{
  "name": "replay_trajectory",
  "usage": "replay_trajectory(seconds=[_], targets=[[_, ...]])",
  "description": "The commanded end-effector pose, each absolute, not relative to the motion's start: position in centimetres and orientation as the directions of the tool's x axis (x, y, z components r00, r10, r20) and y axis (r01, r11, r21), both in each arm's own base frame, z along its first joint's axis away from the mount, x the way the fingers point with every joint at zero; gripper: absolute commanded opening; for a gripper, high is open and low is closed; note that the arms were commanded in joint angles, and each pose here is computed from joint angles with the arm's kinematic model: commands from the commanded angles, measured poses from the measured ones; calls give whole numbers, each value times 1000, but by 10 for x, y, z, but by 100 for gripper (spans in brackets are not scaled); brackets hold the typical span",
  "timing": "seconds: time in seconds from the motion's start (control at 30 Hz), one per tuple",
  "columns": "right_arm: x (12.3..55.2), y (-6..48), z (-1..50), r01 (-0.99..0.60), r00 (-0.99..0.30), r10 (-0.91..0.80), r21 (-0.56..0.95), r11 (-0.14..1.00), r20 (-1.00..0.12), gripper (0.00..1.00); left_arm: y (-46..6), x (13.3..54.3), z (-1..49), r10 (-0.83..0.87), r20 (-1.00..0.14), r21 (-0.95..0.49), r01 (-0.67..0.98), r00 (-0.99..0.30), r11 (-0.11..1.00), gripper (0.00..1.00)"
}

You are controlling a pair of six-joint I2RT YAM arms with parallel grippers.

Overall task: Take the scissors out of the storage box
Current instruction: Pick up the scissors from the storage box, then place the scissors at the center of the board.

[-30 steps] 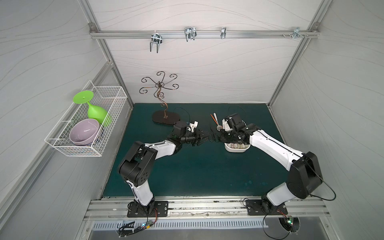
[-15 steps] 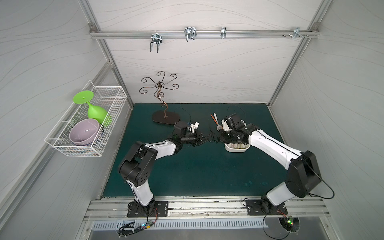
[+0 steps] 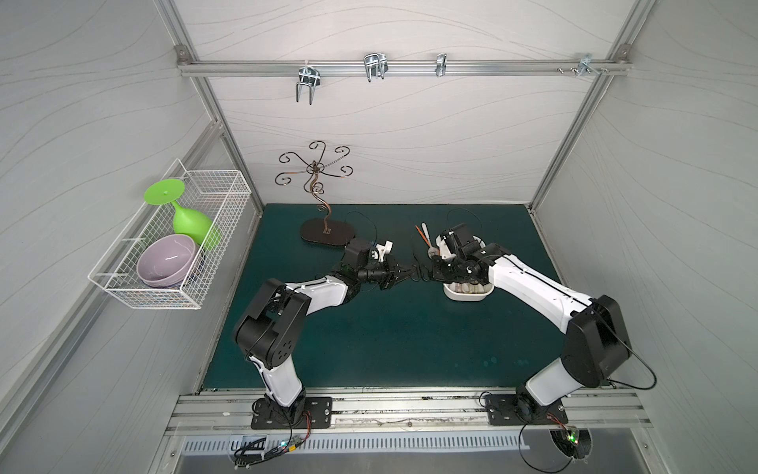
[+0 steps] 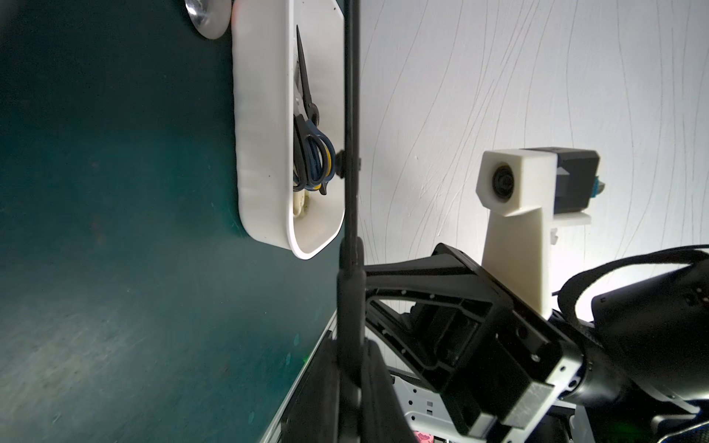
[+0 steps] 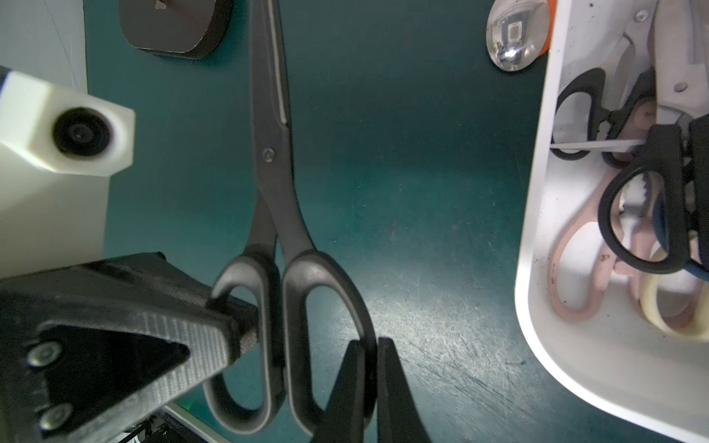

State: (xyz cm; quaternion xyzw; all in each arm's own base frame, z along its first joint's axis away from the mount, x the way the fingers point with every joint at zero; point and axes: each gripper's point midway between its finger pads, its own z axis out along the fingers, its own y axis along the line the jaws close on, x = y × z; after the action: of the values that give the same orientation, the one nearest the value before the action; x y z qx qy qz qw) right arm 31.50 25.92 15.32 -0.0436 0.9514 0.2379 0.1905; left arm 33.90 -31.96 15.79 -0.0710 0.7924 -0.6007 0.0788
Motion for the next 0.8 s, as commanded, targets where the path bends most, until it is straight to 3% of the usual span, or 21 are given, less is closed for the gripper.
replay_trajectory(seconds=[0.0, 0.07, 0.13, 0.53, 0.77], targets=[[323, 267, 173, -222, -897, -9, 434, 873, -442, 30, -327, 339, 188, -155, -137, -965, 96, -978, 246, 0], [328, 257, 176, -221, -883, -16, 386, 896, -469, 49, -322, 339, 181, -139, -139, -956, 96, -981, 278, 0], [334, 244, 179, -210, -872, -17, 344, 915, -488, 56, -311, 340, 175, -136, -135, -948, 88, -981, 307, 0], [342, 216, 177, -164, -862, 40, 351, 922, -506, 56, -178, 341, 118, -194, -98, -783, -44, -976, 621, 0], [339, 220, 172, -183, -868, 25, 367, 912, -495, 56, -124, 337, 92, -197, -67, -711, -92, -978, 697, 0]])
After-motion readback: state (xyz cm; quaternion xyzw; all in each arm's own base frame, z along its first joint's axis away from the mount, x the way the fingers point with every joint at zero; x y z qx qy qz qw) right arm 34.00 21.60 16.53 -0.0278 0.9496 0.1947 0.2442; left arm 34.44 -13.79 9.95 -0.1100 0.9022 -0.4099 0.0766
